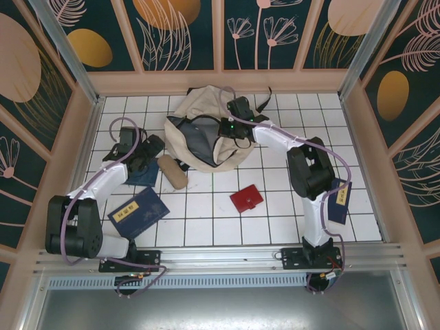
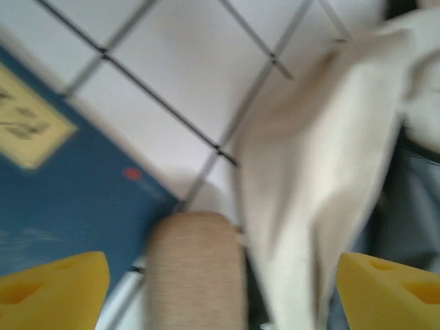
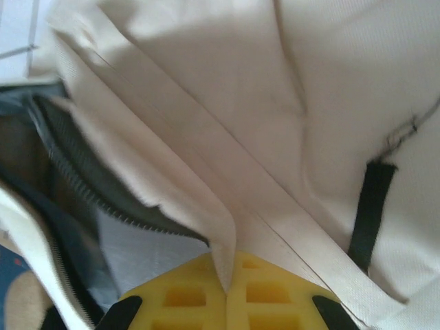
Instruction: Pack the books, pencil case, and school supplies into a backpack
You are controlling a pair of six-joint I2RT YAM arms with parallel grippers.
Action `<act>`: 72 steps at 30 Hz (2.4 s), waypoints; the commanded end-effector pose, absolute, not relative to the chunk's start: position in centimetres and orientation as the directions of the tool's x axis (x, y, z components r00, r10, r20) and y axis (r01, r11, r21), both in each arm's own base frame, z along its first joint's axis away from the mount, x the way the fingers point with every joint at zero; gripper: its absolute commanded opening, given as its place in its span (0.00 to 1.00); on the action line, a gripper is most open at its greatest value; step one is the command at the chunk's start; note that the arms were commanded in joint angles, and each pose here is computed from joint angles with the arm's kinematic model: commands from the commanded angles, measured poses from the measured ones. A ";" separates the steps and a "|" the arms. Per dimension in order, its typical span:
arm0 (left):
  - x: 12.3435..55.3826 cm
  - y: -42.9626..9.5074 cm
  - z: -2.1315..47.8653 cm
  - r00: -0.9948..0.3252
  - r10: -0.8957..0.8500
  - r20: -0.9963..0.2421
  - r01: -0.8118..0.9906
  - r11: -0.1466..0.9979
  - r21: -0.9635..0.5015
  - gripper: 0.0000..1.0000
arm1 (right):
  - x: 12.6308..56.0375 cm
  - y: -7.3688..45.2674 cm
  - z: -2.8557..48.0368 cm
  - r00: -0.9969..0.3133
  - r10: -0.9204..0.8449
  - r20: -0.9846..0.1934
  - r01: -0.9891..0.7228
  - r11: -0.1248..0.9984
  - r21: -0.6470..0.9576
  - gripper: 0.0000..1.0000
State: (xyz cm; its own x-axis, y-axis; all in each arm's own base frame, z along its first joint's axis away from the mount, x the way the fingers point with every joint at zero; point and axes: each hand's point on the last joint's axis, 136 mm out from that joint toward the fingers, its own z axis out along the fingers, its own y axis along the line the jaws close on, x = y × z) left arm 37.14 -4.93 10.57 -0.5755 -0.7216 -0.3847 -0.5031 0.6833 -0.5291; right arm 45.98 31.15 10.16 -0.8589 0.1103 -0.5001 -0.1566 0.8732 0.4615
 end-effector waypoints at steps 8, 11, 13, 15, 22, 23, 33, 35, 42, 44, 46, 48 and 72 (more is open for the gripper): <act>30.9 -1.0 7.4 -0.627 -0.690 -0.363 -0.643 0.721 -0.258 0.93 | 46.7 29.3 13.9 -0.829 0.108 -0.548 -0.191 0.867 0.460 0.27; 29.5 0.6 7.8 -0.587 -0.717 -0.376 -0.687 0.687 -0.236 0.93 | 46.1 30.1 18.3 -0.784 0.077 -0.616 -0.280 0.842 0.461 0.43; 28.2 1.8 7.8 -0.558 -0.739 -0.379 -0.723 0.656 -0.215 0.97 | 45.0 31.1 20.4 -0.760 0.038 -0.649 -0.347 0.821 0.454 0.51; 27.0 2.7 7.5 -0.536 -0.759 -0.371 -0.754 0.627 -0.195 0.97 | 43.0 33.2 21.8 -0.732 -0.029 -0.680 -0.434 0.790 0.434 0.55; 26.0 4.8 7.8 -0.454 -0.813 -0.364 -0.798 0.553 -0.240 0.99 | 34.6 42.9 20.9 -0.652 -0.285 -0.703 -0.695 0.595 0.404 0.57; 26.3 5.0 8.1 -0.448 -0.817 -0.364 -0.796 0.549 -0.255 0.98 | 33.4 44.3 20.3 -0.647 -0.316 -0.694 -0.717 0.561 0.413 0.57; 27.3 7.9 7.7 -0.379 -0.859 -0.343 -0.813 0.487 -0.320 0.98 | 27.5 55.3 12.0 -0.629 -0.536 -0.563 -0.775 0.377 0.508 0.46; 27.4 8.3 7.8 -0.367 -0.864 -0.346 -0.813 0.479 -0.332 0.98 | 27.2 56.3 10.8 -0.627 -0.554 -0.547 -0.775 0.378 0.506 0.45; 28.0 8.5 7.8 -0.367 -0.860 -0.355 -0.802 0.486 -0.349 0.99 | 25.8 57.0 7.3 -0.632 -0.602 -0.488 -0.767 0.395 0.506 0.45; 28.1 8.5 7.8 -0.365 -0.860 -0.357 -0.799 0.487 -0.354 0.99 | 25.3 57.1 6.6 -0.625 -0.613 -0.483 -0.771 0.392 0.502 0.44; 28.1 8.4 7.8 -0.370 -0.858 -0.357 -0.796 0.490 -0.354 0.99 | 25.0 57.4 6.0 -0.621 -0.618 -0.482 -0.775 0.396 0.492 0.43; 28.2 8.5 8.0 -0.372 -0.854 -0.362 -0.793 0.496 -0.354 0.98 | 25.0 57.7 5.4 -0.621 -0.618 -0.482 -0.777 0.405 0.482 0.40; 28.5 8.9 8.4 -0.380 -0.838 -0.393 -0.783 0.517 -0.346 0.99 | 22.1 57.1 5.5 -0.594 -0.657 -0.464 -0.798 0.404 0.448 0.27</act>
State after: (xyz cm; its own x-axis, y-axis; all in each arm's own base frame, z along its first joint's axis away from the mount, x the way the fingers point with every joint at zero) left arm 28.32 8.65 8.43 -0.3762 -0.8437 -0.3830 -0.7897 0.5082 -0.3437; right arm 23.55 57.83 3.68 -0.6105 -0.6383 -0.4690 -0.7857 0.4131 0.4605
